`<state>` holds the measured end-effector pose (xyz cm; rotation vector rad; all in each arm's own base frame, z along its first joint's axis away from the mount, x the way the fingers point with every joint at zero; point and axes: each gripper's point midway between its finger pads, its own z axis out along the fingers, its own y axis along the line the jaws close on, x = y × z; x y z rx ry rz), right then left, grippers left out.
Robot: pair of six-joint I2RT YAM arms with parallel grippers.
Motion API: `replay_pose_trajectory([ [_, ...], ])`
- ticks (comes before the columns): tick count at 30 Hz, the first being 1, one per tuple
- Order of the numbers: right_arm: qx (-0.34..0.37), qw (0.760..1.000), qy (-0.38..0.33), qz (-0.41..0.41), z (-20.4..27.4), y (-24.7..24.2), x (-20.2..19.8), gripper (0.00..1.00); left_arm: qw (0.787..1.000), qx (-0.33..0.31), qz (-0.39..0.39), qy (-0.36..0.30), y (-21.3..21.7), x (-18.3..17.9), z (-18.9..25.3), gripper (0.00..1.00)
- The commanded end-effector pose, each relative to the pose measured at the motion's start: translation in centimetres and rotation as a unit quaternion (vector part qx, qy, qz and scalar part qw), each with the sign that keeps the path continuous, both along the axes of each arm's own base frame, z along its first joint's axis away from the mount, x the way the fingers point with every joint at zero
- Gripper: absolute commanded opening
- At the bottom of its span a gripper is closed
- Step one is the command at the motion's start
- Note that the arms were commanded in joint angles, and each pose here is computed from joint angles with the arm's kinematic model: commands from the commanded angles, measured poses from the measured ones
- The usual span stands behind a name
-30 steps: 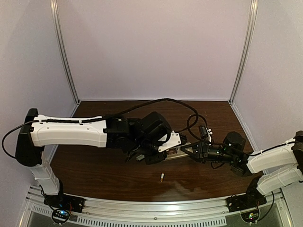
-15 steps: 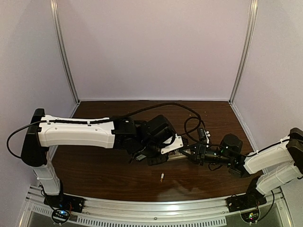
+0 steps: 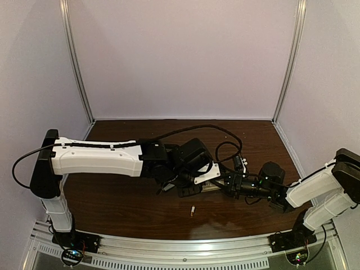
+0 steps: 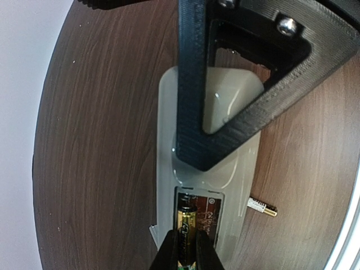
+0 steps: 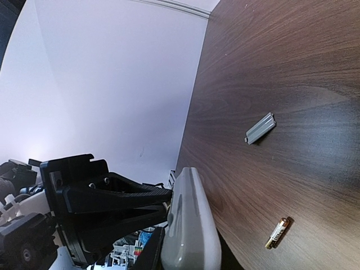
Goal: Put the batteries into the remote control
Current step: Place the battery in the battery compartment.
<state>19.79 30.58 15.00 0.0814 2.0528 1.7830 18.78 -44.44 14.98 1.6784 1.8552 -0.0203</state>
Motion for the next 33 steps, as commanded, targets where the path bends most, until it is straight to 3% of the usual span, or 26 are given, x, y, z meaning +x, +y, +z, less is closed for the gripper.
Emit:
replay_pose_trajectory([
  [1, 0.044, 0.998, -0.027, 0.025, 2.5, 0.8, -1.0, 0.0, 1.0, 0.004, -0.001, -0.013, -0.7, 0.8, -0.2, 0.09],
  [11, 0.05, 0.998, -0.026, 0.026, 2.8, 0.8, -1.1, 0.0, 1.0, 0.015, -0.004, -0.019, -0.7, 0.7, -0.6, 0.23],
  [24, 0.055, 0.998, -0.017, 0.026, 2.5, 0.5, -1.3, 0.0, 0.999, -0.039, 0.009, -0.031, -0.6, 0.8, 2.9, 0.27],
  [33, 0.074, 0.997, -0.002, 0.026, 2.3, 0.4, -1.4, 0.0, 0.997, -0.075, -0.017, -0.006, -0.8, -0.6, 3.6, 0.49],
])
